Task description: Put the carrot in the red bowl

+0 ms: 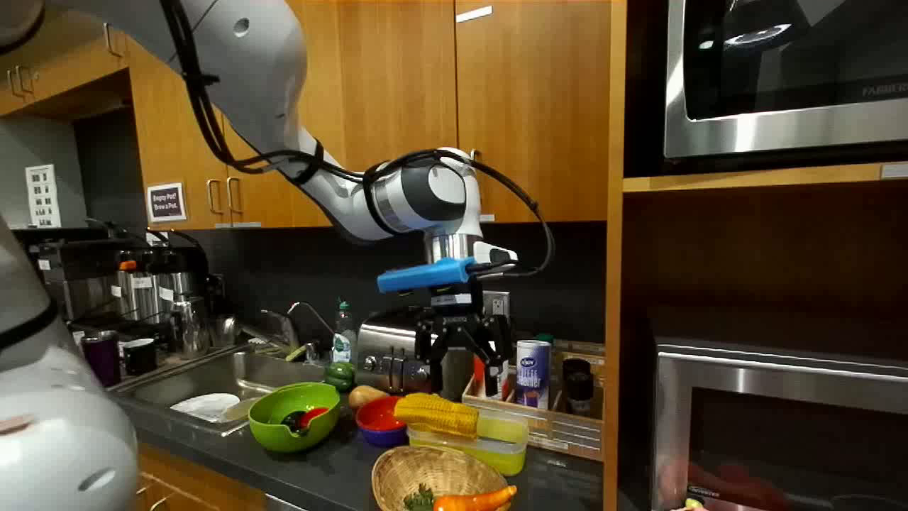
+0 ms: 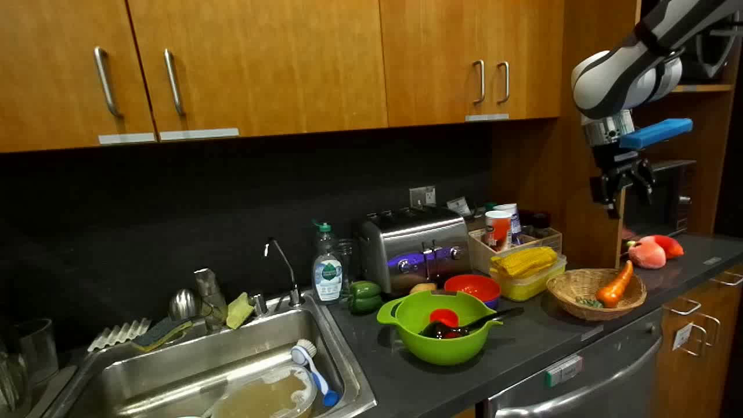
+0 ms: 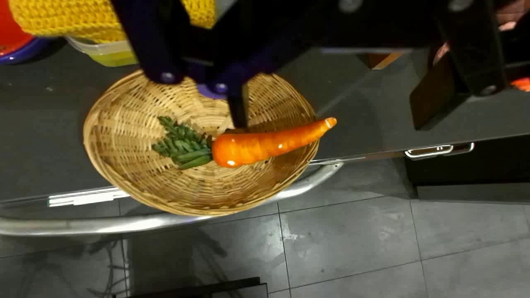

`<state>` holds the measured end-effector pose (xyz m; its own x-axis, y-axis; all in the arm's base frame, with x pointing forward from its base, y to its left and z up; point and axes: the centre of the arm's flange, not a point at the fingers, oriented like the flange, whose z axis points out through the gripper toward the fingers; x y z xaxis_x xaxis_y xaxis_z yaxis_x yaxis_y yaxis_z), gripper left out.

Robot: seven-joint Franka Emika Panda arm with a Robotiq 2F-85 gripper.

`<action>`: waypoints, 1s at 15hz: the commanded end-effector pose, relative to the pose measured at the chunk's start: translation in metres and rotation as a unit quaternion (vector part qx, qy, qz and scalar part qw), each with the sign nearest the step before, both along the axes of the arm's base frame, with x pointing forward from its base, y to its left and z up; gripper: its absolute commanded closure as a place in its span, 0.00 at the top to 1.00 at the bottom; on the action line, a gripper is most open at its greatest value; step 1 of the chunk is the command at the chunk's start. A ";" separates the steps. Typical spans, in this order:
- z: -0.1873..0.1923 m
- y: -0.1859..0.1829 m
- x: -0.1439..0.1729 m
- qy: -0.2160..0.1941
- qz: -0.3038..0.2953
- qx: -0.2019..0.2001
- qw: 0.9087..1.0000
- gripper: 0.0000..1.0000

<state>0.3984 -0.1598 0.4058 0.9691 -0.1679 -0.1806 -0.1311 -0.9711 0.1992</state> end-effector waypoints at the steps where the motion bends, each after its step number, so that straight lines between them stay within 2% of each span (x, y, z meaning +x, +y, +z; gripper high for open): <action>1: 0.000 0.000 0.000 0.000 0.000 0.000 1.000 1.00; 8: 0.000 0.000 0.000 0.000 0.000 0.000 1.000 1.00; 12: -0.013 0.023 -0.008 0.047 0.062 0.010 0.997 1.00; 15: -0.020 0.024 -0.012 0.070 0.069 0.016 0.995 1.00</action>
<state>0.3912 -0.1366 0.3879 0.9590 -0.0577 -0.2773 -0.0091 -0.9848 0.1735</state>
